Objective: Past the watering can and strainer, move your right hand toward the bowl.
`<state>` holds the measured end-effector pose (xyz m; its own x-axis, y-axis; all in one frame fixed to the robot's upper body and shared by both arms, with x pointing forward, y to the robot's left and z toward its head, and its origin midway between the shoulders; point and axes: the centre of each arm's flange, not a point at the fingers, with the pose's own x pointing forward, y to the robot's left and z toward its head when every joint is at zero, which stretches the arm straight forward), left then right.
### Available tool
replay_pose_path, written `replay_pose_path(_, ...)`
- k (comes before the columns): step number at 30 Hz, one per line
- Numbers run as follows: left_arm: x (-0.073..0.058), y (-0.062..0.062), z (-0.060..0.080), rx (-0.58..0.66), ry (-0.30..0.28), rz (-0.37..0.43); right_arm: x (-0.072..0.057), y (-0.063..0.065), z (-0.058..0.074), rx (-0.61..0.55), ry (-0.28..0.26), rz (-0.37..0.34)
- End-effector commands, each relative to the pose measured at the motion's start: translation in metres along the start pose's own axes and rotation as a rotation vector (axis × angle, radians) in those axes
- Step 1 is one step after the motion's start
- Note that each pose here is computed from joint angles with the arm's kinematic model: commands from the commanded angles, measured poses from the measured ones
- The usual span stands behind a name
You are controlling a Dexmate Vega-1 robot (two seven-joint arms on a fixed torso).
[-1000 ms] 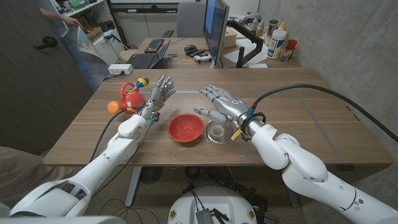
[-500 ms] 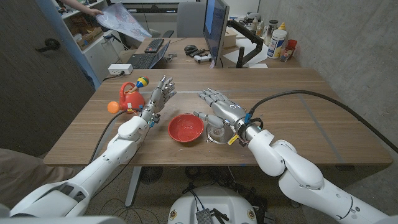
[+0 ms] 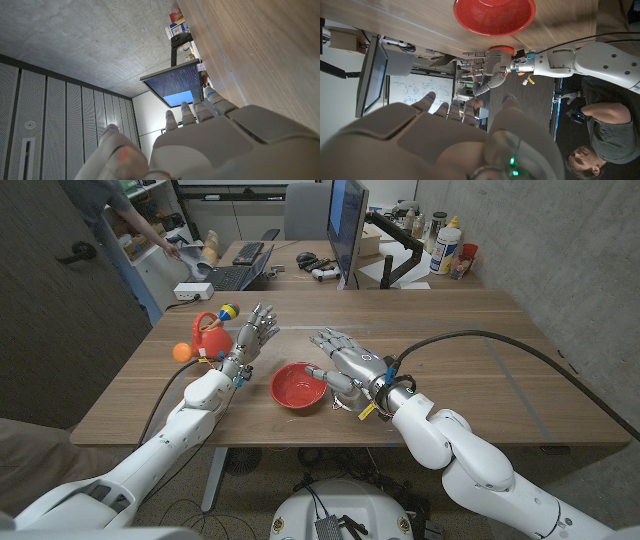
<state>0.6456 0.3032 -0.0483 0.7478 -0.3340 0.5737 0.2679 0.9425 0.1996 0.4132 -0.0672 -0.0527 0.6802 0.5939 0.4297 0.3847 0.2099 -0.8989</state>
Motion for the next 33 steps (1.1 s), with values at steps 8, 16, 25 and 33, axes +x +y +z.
replay_pose_path(8, -0.008, -0.001, 0.001, 0.012, 0.025, -0.004, 0.003, -0.004, 0.002, 0.006, -0.016, 0.037)
replay_pose_path(16, -0.01, -0.015, 0.013, 0.015, -0.008, 0.001, -0.007, -0.005, -0.002, -0.009, -0.03, 0.062)
replay_pose_path(25, -0.033, -0.027, 0.022, 0.062, -0.023, 0.044, -0.029, -0.001, 0.001, -0.023, -0.044, 0.08)
replay_pose_path(33, -0.055, -0.026, 0.026, 0.084, -0.029, 0.106, -0.04, 0.001, 0.003, -0.018, -0.033, 0.104)
